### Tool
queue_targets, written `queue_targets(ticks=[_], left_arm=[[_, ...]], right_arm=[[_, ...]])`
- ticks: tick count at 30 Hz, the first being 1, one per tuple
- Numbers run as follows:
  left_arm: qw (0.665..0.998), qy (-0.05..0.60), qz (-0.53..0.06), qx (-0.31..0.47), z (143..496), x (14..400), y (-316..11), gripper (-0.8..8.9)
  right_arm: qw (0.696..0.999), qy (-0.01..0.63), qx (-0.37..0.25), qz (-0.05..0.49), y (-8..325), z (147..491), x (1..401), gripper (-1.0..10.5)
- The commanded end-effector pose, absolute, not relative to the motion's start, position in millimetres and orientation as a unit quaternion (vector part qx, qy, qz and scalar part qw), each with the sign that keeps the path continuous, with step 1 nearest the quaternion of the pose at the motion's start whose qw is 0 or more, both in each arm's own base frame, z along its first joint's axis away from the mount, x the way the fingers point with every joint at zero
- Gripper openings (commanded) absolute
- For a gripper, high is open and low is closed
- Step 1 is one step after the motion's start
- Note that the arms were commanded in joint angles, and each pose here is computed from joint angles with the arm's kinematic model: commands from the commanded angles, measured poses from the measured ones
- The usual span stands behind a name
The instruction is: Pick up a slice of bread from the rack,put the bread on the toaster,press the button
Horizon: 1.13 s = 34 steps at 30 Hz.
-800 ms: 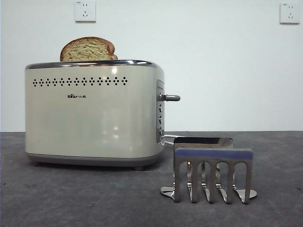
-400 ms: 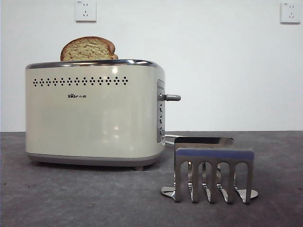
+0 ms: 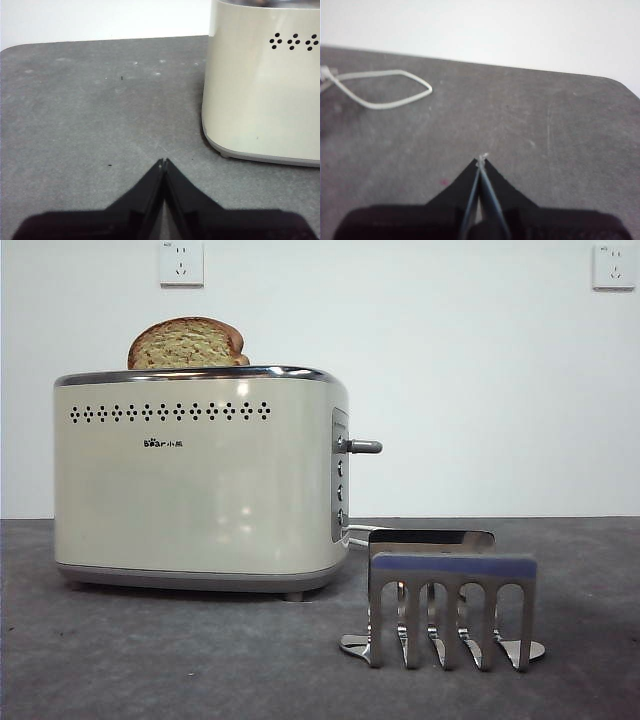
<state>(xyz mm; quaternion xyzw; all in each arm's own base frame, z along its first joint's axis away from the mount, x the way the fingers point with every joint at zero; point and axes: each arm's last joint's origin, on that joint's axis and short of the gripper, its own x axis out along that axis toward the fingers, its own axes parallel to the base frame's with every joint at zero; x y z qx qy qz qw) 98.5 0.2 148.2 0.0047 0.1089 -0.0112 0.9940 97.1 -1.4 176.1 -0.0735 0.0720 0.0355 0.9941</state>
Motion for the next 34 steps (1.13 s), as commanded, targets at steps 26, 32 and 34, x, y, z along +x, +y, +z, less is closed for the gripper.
queue_targets(ticks=[26, 32, 34], left_arm=[[0.993, 0.115, -0.009, 0.001, 145, 99, 1, -0.03], [0.993, 0.115, -0.009, 0.001, 145, 99, 1, -0.03], [0.993, 0.116, -0.009, 0.001, 144, 99, 1, -0.03]], right_arm=[[0.992, 0.09, -0.059, -0.058, -4, 151, 96, 0.0], [0.992, 0.096, -0.06, -0.058, -4, 150, 96, 0.0], [0.992, 0.096, -0.06, -0.058, -4, 150, 96, 0.0]])
